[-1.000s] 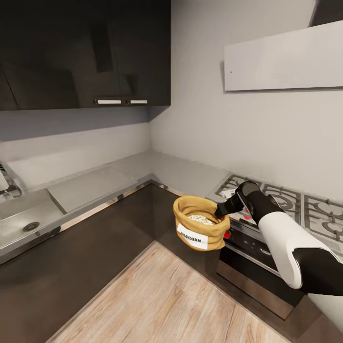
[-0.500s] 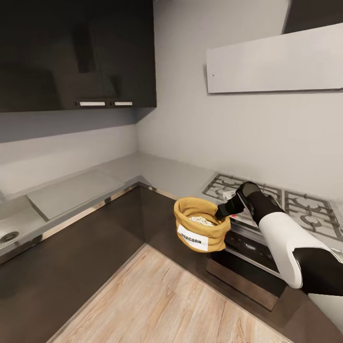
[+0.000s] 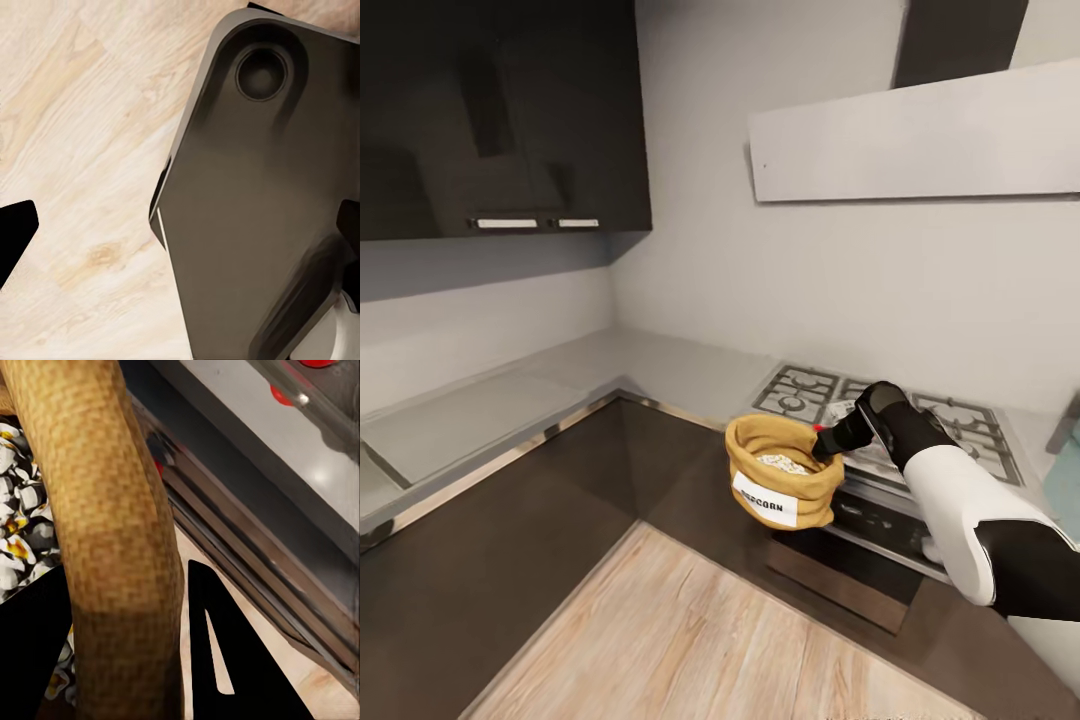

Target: In the kitchen, take the popcorn bag from the countertop, put it into the microwave, and heat it until the popcorn is cooked so the cooked popcorn ends up inside the bag.

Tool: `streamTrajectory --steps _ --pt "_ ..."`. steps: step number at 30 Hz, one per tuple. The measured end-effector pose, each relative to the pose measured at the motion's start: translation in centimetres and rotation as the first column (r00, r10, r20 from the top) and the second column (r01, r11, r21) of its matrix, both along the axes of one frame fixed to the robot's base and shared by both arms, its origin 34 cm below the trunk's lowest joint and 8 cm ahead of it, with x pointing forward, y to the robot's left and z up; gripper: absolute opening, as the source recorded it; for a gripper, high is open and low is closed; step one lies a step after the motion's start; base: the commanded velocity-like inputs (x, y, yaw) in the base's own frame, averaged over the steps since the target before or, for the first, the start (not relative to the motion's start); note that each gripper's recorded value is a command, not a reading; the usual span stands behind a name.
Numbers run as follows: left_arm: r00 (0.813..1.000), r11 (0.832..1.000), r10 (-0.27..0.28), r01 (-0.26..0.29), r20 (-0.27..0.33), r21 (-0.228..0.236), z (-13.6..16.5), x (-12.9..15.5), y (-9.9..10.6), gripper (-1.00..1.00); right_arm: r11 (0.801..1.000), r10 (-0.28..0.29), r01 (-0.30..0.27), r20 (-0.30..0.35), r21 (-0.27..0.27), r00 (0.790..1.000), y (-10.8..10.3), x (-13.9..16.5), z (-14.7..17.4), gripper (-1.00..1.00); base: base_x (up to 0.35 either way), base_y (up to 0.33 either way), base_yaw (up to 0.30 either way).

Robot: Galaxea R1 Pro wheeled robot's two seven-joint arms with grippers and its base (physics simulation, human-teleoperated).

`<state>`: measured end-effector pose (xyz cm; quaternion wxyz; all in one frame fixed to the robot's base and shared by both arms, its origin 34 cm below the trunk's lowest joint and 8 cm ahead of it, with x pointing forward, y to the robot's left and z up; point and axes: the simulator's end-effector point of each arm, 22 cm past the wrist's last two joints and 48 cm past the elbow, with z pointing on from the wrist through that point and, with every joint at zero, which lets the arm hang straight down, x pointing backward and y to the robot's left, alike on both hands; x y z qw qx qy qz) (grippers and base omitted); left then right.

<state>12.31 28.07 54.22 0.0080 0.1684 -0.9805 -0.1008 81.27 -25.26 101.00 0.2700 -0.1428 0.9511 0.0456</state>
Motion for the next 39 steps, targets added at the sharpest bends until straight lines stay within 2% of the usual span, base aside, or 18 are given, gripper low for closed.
streamTrajectory --steps 20,39 --pt "1.000 1.000 -0.001 0.002 0.019 -0.002 0.0 0.7 0.0 1.00 1.000 0.000 0.000 0.021 -0.001 1.000 -0.1 -0.1 1.3 -1.00 -0.013 0.000 -0.215" --pt "1.000 1.000 -0.003 0.003 0.022 -0.003 0.0 0.9 -0.1 1.00 1.000 -0.004 0.004 0.017 0.000 1.000 -0.2 -0.2 1.4 -1.00 -0.283 0.142 -0.027"
